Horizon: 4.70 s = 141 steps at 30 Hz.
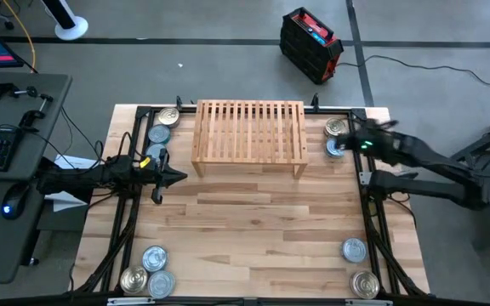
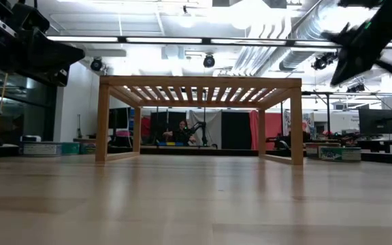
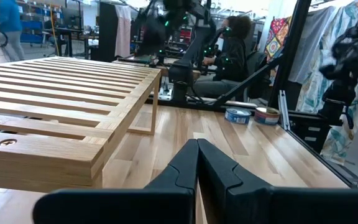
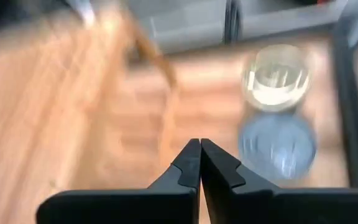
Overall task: Stack canned seafood by type on shelf
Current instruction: Move the green tuna can to the center of the table, then adjust the shelf
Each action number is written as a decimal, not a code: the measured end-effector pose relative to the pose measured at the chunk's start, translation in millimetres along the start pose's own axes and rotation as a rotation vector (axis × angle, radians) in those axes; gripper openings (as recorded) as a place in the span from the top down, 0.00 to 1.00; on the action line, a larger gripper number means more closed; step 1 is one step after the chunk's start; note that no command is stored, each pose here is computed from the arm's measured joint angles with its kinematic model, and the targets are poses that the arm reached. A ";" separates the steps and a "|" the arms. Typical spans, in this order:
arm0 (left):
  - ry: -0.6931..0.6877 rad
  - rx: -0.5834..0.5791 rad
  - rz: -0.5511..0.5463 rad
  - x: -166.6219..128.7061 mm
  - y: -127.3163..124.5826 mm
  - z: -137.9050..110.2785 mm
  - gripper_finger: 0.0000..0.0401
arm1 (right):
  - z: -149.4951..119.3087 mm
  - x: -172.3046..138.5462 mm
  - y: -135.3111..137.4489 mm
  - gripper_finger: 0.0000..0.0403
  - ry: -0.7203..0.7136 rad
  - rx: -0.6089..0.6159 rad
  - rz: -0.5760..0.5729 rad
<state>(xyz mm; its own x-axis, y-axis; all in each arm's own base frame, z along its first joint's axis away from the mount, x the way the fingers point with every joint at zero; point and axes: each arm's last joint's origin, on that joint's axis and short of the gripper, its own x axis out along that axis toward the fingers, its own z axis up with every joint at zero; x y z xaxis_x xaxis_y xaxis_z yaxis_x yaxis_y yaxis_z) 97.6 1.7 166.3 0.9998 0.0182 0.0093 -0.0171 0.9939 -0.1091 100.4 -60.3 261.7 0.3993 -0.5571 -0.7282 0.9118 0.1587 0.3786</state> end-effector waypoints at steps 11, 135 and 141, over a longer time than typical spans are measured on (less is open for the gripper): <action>0.000 0.000 0.000 0.0 0.0 0.0 1.00 | 20.1 84.7 -14.7 1.00 0.213 0.124 -0.350; 0.000 0.000 0.000 0.0 0.0 0.0 1.00 | -187.8 32.9 67.3 1.00 0.922 -0.847 0.420; 0.000 0.000 0.000 0.0 0.0 0.0 1.00 | -205.0 24.7 97.6 1.00 0.826 -0.899 0.549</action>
<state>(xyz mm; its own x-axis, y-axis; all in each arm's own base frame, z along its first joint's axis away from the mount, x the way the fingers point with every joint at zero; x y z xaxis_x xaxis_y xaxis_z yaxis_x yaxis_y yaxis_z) 97.6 1.7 166.3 0.9998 0.0179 0.0093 -0.0168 0.9939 -0.1092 218.9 108.6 163.6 0.3812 0.3537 -0.8541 0.2341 0.8568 0.4593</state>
